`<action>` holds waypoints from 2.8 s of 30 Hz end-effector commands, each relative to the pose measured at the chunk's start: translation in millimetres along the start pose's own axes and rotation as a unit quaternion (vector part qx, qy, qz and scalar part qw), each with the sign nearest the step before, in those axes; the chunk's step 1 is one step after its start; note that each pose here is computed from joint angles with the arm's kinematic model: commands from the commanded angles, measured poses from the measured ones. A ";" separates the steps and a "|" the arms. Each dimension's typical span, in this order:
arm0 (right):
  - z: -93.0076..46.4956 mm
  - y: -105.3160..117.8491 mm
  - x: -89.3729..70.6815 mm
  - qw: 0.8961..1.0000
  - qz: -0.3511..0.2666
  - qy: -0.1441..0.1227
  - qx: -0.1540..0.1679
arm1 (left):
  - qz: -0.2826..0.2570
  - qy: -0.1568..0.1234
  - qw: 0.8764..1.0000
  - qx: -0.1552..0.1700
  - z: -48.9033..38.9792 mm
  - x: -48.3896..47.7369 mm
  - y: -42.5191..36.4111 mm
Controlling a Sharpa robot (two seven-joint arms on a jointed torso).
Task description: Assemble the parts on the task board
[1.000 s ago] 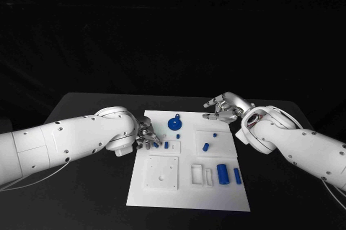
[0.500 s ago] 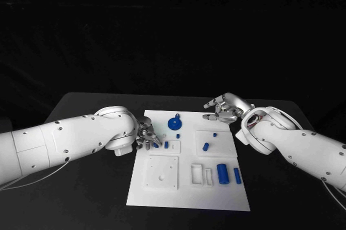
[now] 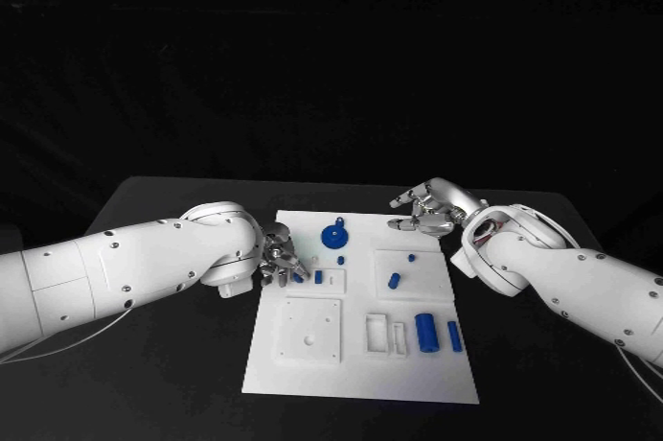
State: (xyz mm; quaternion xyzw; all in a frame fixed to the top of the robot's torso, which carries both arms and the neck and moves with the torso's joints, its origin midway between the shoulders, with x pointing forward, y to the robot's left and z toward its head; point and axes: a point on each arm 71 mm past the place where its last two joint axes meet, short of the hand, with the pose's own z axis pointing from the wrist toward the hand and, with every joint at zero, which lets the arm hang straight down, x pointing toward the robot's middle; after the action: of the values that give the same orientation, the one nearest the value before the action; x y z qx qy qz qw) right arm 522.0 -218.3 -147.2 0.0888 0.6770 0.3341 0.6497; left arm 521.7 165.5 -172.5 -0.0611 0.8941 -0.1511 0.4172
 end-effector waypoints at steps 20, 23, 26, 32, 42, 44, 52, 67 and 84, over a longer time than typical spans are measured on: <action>-0.1 0.1 2.8 1.000 -0.001 0.009 -0.003 | 0.015 0.024 1.000 -0.010 4.5 3.4 4.9; -0.1 0.0 3.0 1.000 0.000 0.009 -0.003 | 0.017 0.028 0.999 -0.010 4.7 3.9 4.9; 0.0 0.1 3.2 1.000 0.000 0.010 -0.003 | 0.020 0.033 0.999 -0.011 4.8 4.5 4.9; 0.0 -0.1 3.4 1.000 0.000 0.010 -0.003 | 0.023 0.039 0.999 -0.010 5.3 5.4 3.8; -0.1 -0.1 3.6 1.000 0.000 0.010 -0.003 | 0.026 0.045 0.999 -0.007 5.6 6.7 1.8; -0.1 -0.1 3.7 1.000 0.000 0.010 -0.003 | 0.025 0.045 0.999 -0.007 5.8 6.5 1.7; -0.1 0.0 3.7 1.000 0.000 0.010 -0.003 | 0.022 0.038 0.999 -0.008 7.7 4.6 2.0; -0.2 -0.5 3.8 1.000 0.000 0.010 -0.003 | 0.039 0.034 0.999 -0.018 10.3 1.8 7.9; -0.1 -0.5 4.7 1.000 0.000 0.011 -0.003 | 0.048 0.051 0.997 -0.019 10.1 3.8 9.3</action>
State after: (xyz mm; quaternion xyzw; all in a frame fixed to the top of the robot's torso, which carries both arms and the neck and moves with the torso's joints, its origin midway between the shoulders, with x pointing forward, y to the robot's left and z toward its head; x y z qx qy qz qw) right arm 521.9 -217.6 -150.7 0.0892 0.6805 0.3344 0.6459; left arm 531.8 166.2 -170.4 -0.0313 0.9038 -0.1446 0.4017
